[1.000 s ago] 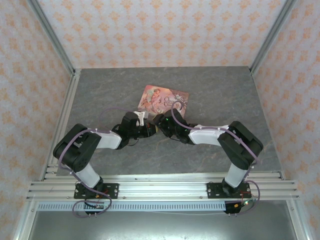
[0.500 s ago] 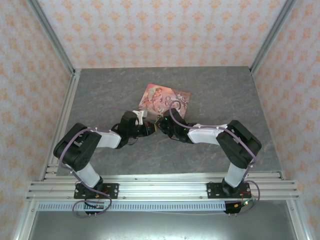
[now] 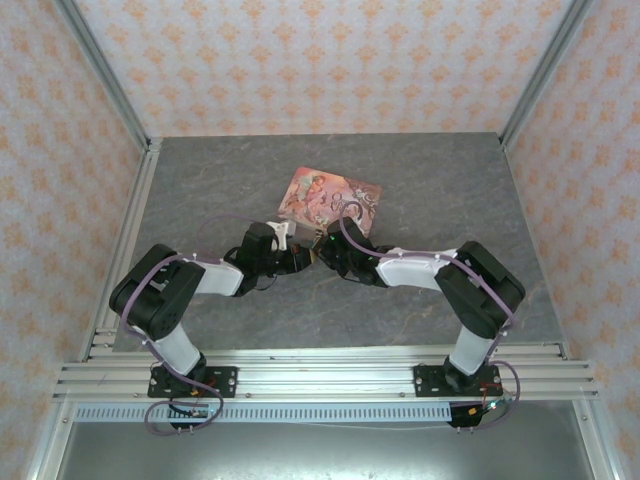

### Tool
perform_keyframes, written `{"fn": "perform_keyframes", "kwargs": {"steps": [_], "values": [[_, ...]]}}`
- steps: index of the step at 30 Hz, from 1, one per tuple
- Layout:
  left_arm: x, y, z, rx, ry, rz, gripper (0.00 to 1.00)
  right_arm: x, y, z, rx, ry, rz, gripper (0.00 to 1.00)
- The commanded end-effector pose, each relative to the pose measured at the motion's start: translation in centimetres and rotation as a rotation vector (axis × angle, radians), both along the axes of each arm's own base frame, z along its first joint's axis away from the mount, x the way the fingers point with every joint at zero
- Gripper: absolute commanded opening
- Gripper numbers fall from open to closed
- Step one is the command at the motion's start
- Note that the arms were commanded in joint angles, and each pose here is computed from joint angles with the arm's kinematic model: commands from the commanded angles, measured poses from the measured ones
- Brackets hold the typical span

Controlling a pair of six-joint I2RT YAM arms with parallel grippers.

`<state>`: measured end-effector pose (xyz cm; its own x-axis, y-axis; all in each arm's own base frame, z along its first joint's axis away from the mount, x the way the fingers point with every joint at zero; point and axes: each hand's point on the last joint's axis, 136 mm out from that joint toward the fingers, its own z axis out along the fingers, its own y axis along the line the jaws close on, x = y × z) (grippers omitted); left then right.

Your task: Unlock the padlock with the key

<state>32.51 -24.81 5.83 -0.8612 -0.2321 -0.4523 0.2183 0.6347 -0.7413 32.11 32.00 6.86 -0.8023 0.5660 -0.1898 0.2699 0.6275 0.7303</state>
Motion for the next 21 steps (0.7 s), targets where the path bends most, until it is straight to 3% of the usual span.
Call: {"fn": "perform_keyframes", "kwargs": {"steps": [1,3,5,16,18,21], "values": [[0.2,-2.4,2.8,-0.066,-0.084,-0.100,0.00,-3.7,-2.3,-4.3,-0.084,0.193,-0.020,0.39],[0.3,-2.4,2.8,-0.070,-0.082,-0.106,0.00,-3.8,-2.8,-4.1,-0.089,0.182,-0.028,0.48],[0.3,-2.6,2.9,-0.078,-0.082,-0.115,0.00,-3.8,-3.0,-3.9,-0.092,0.167,-0.024,0.51],[0.1,-3.4,3.1,-0.135,-0.062,-0.197,0.00,-2.9,-1.3,-3.2,0.029,0.090,-0.004,0.50],[0.1,-3.5,3.0,-0.137,-0.060,-0.202,0.00,-2.7,-1.0,-3.1,0.059,0.077,-0.006,0.43],[0.0,-3.6,2.9,-0.140,-0.057,-0.207,0.00,-2.7,-0.9,-3.1,0.077,0.069,-0.012,0.22]]}}
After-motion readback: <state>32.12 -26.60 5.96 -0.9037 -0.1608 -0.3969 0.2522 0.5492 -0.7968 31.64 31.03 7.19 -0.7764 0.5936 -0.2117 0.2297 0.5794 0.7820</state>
